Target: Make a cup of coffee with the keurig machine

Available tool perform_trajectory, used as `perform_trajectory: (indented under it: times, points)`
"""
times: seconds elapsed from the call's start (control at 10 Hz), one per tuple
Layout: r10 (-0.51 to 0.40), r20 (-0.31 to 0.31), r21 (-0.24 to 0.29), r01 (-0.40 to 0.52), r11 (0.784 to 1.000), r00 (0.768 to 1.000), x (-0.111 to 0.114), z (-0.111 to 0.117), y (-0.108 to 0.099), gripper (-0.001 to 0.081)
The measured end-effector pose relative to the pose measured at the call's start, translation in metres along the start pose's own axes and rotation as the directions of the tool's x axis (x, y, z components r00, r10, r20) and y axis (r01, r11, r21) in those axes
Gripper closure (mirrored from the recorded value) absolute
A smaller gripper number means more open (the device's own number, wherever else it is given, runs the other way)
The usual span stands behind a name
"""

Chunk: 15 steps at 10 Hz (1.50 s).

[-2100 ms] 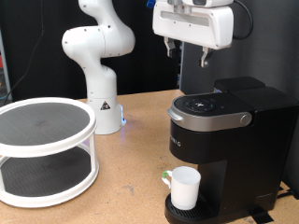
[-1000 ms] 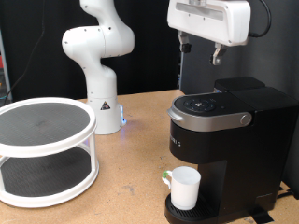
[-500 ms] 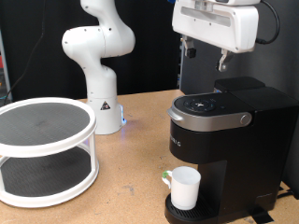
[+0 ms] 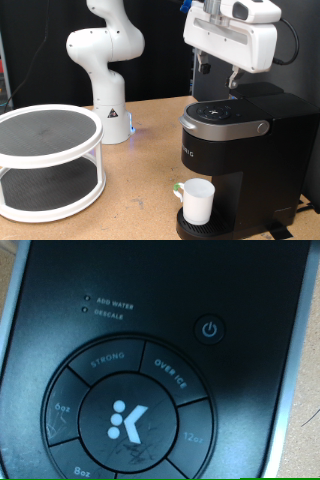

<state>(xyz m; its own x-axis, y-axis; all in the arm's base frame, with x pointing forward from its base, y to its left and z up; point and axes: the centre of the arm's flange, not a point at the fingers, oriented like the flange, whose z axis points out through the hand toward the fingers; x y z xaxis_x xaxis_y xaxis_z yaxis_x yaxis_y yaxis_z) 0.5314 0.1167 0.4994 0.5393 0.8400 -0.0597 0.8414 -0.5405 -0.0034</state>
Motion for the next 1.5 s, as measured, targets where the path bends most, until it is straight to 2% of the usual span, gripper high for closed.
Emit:
perform_trajectory:
  times: [0.1,0.2,0.3,0.4,0.5,0.6,0.7,0.8,0.9,1.5]
  points:
    - [-0.005,0.009,-0.001,0.005,1.0,1.0,0.001,0.005,0.0,0.0126]
    - [-0.007,0.013,-0.003,0.007,1.0,1.0,0.002,0.011,0.001,0.0306]
    - [-0.009,0.006,-0.013,0.009,1.0,1.0,0.002,0.016,0.001,0.0306]
    - [-0.004,-0.016,-0.041,0.003,0.999,1.0,0.004,0.022,0.002,0.0501]
    - [-0.005,-0.034,-0.073,0.003,0.997,0.999,0.004,0.03,0.002,0.0639]
    - [-0.01,-0.047,-0.097,0.006,0.995,0.999,0.002,0.038,0.0,0.0639]
    - [-0.017,-0.055,-0.113,0.01,0.994,0.998,0.0,0.046,-0.004,0.0762]
    - [-0.021,-0.061,-0.123,0.014,0.992,0.998,-0.003,0.052,-0.007,0.0762]
    - [-0.025,-0.067,-0.131,0.016,0.991,0.997,-0.005,0.057,-0.011,0.0796]
    - [-0.022,-0.105,-0.164,0.005,0.986,0.994,-0.011,0.071,-0.021,0.0805]
